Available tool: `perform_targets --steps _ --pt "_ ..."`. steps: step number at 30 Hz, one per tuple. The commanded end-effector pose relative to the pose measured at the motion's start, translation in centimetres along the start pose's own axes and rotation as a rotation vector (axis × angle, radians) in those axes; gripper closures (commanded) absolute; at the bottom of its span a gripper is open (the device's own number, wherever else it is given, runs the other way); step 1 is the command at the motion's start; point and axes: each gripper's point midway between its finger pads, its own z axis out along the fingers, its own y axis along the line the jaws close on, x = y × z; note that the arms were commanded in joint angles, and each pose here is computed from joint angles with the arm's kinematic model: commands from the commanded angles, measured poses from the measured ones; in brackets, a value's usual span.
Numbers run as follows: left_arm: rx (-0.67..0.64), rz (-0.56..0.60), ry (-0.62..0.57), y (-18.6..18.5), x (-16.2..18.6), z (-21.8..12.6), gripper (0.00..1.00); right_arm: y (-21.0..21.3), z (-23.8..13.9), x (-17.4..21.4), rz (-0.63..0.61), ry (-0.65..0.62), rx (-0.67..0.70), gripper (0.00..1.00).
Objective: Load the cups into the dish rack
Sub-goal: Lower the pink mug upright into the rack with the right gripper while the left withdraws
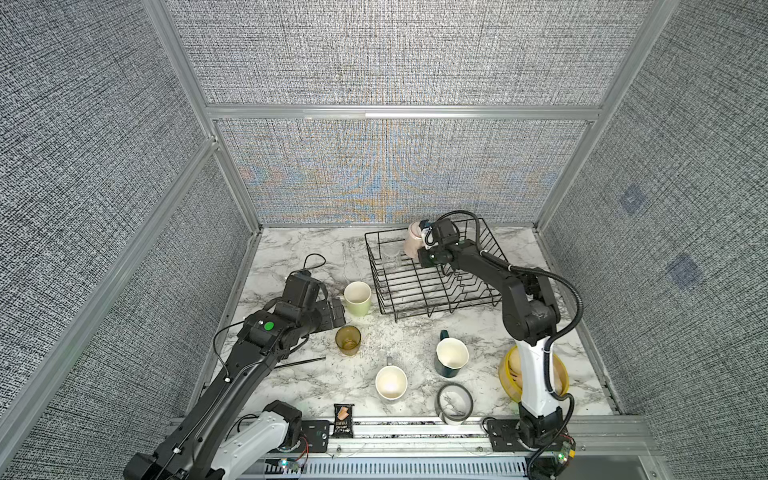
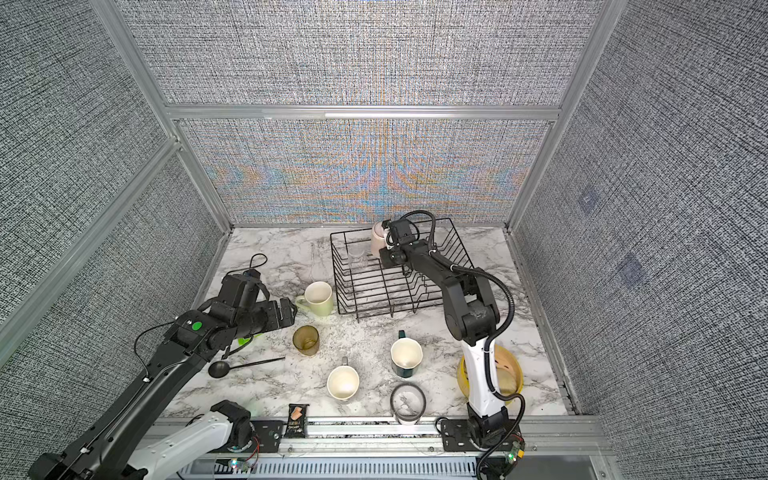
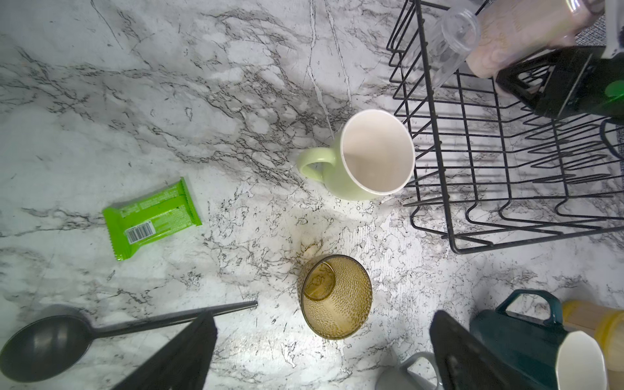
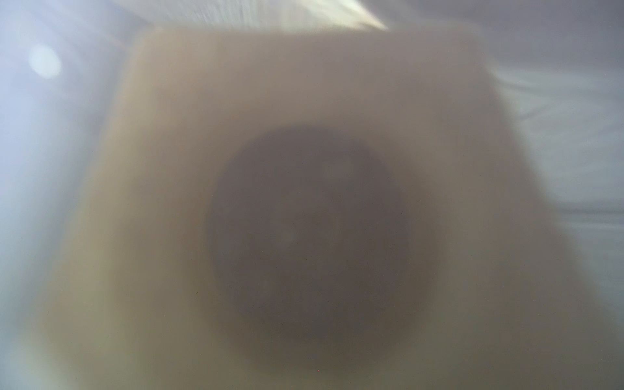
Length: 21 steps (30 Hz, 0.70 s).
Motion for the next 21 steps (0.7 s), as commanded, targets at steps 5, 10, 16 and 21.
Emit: perform_targets --steps 5,10,16,21 --pt "0.001 -0.013 0.014 0.2 0.6 0.0 0.0 -0.7 0.1 -0.7 -0.006 0.002 0.029 1.0" --pt "0.014 -0.014 0.022 -0.1 0.6 0.2 0.0 -0.8 -0.2 -0.3 -0.01 0.02 0.042 0.98" --pt "0.03 -0.016 0.041 -0.5 0.7 0.7 0.0 -0.9 -0.9 -0.4 -0.014 0.023 0.045 0.79" --pt "0.042 -0.026 0.054 -0.7 1.1 1.0 0.0 -1.1 -1.8 -1.1 -0.016 0.011 0.062 0.68"
